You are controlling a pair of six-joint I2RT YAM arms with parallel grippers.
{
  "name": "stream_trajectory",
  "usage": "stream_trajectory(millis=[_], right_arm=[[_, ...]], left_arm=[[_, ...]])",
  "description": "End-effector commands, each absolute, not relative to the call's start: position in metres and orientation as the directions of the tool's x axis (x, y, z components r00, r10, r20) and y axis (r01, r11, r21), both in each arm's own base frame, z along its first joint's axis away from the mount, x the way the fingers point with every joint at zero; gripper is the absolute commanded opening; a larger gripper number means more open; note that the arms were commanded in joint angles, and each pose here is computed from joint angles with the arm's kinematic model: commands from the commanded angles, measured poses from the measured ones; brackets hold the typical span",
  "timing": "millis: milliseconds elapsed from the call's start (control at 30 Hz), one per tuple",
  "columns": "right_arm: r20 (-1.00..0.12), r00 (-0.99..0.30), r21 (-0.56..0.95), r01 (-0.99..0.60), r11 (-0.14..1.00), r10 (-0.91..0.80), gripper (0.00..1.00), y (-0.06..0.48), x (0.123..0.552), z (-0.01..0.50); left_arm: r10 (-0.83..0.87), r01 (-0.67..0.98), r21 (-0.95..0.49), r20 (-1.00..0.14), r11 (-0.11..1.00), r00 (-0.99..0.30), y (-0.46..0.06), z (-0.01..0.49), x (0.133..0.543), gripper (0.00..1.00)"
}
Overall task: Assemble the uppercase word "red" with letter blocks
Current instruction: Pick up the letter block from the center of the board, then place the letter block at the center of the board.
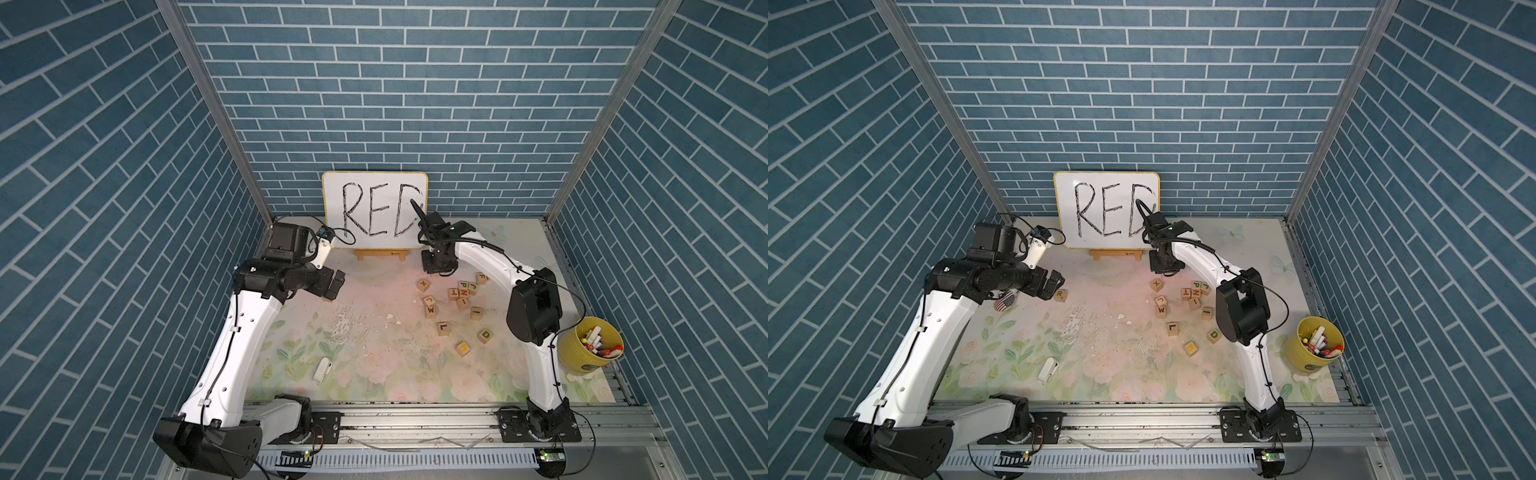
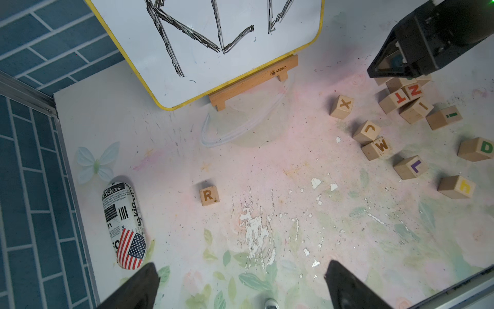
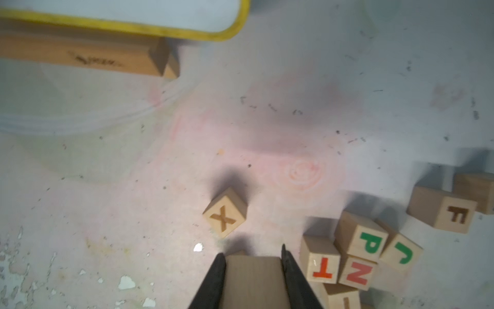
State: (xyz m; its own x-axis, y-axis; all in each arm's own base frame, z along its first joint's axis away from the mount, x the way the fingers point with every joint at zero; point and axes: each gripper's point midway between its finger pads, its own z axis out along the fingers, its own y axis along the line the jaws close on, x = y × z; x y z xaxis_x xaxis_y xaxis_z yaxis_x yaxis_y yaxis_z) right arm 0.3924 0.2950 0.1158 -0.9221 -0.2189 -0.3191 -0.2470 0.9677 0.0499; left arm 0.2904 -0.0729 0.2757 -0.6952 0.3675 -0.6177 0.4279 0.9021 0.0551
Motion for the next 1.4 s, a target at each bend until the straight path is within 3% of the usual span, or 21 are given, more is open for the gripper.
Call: stream_trajectory(millis=[0,433,1367], right_arm=[[-0.246,-0.917,0.049,-0.335,0.941,-0.313,0.19,0.315,0.355,0.111],[-0.107,-0.859,0.046,-0.507,0.86,-0.501,0.25,0.382,0.273,0.045],[-0.123,-0.835,-0.015,-0.539,0.842,-0.537,0.36,0.398,0.265,0.018]], left_arm=[[0.388,0.456,0.058,-0.627,0.888,-0.676,-0.075,0.292,0.276,0.99],[0.468,0.64,-0.021,-0.665,0.768,-0.583,-0.102,0.32,0.234,0.99],[0.494,0.669,-0.03,-0.651,0.743,-0.577,-0.105,0.311,0.229,0.99]])
